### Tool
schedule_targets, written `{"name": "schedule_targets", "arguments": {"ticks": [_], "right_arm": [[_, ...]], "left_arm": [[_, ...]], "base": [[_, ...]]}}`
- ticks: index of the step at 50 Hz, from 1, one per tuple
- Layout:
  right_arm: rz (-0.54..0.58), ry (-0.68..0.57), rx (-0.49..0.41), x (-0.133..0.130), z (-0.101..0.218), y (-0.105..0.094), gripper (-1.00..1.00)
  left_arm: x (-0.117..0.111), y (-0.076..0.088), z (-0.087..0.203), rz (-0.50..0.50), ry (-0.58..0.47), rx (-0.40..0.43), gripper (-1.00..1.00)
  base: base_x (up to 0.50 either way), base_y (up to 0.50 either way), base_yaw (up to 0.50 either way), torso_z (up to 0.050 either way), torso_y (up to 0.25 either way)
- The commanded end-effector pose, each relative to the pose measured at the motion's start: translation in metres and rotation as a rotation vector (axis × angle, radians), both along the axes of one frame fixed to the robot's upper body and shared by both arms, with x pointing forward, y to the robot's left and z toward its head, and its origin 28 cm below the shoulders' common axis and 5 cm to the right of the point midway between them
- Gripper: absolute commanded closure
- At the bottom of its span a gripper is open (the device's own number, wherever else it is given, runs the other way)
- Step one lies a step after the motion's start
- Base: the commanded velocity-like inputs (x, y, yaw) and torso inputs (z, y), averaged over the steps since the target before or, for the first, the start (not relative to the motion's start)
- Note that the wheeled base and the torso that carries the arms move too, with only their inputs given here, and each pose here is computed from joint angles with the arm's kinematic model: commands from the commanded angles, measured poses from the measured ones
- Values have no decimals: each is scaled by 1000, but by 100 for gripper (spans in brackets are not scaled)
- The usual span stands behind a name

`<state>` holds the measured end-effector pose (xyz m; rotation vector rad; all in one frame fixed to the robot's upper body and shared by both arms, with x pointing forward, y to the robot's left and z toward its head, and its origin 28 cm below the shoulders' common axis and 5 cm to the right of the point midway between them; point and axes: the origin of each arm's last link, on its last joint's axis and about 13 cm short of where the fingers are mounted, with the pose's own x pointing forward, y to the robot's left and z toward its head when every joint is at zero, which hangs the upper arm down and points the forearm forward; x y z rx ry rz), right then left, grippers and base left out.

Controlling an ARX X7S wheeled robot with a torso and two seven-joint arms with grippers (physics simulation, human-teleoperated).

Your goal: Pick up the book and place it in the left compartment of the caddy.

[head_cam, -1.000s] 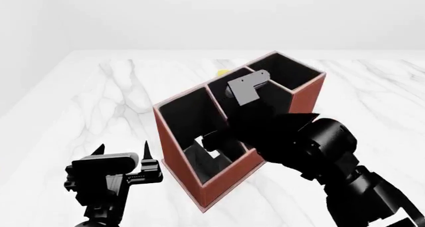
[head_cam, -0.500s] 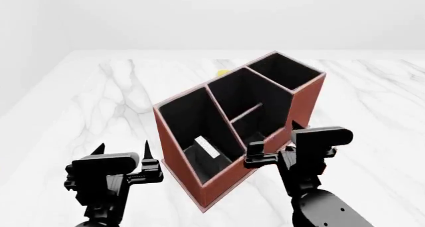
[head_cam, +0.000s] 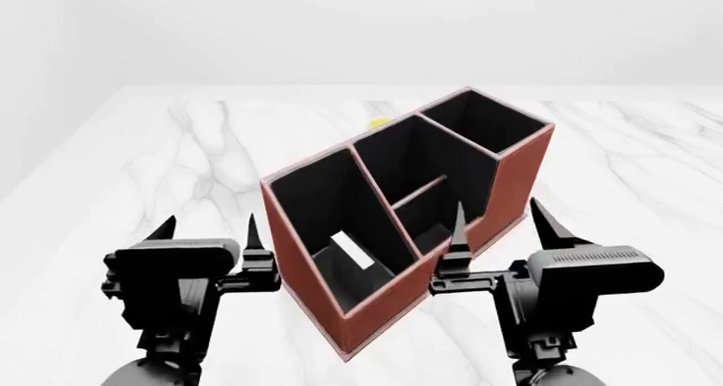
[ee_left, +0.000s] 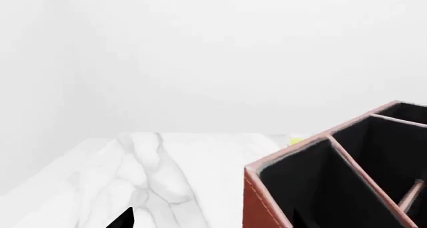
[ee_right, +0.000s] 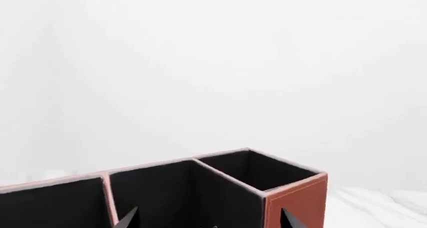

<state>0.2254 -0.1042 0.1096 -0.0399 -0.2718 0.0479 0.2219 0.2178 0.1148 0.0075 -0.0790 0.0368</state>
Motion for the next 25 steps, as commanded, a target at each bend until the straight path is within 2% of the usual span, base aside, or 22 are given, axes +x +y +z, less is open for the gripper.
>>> {"name": "schedule_targets", "arguments": {"ticks": [1, 5, 14, 25], "right_arm": [[15, -213, -6, -6, 52, 4, -100], [19, -259, -4, -6, 67, 5, -100], [32, -321, -5, -13, 86, 7, -100], [34, -353, -3, -18, 92, 8, -100]], "left_arm": [[-1, -3, 68, -1, -212, 68, -100], [-2, -4, 82, -11, -254, 93, -100], [-6, -5, 92, -18, -293, 112, -100], [-9, -8, 95, -24, -311, 131, -100]], "base": [[0, 0, 0, 0, 0], [0, 0, 0, 0, 0], [0, 0, 0, 0, 0], [0, 0, 0, 0, 0]]}}
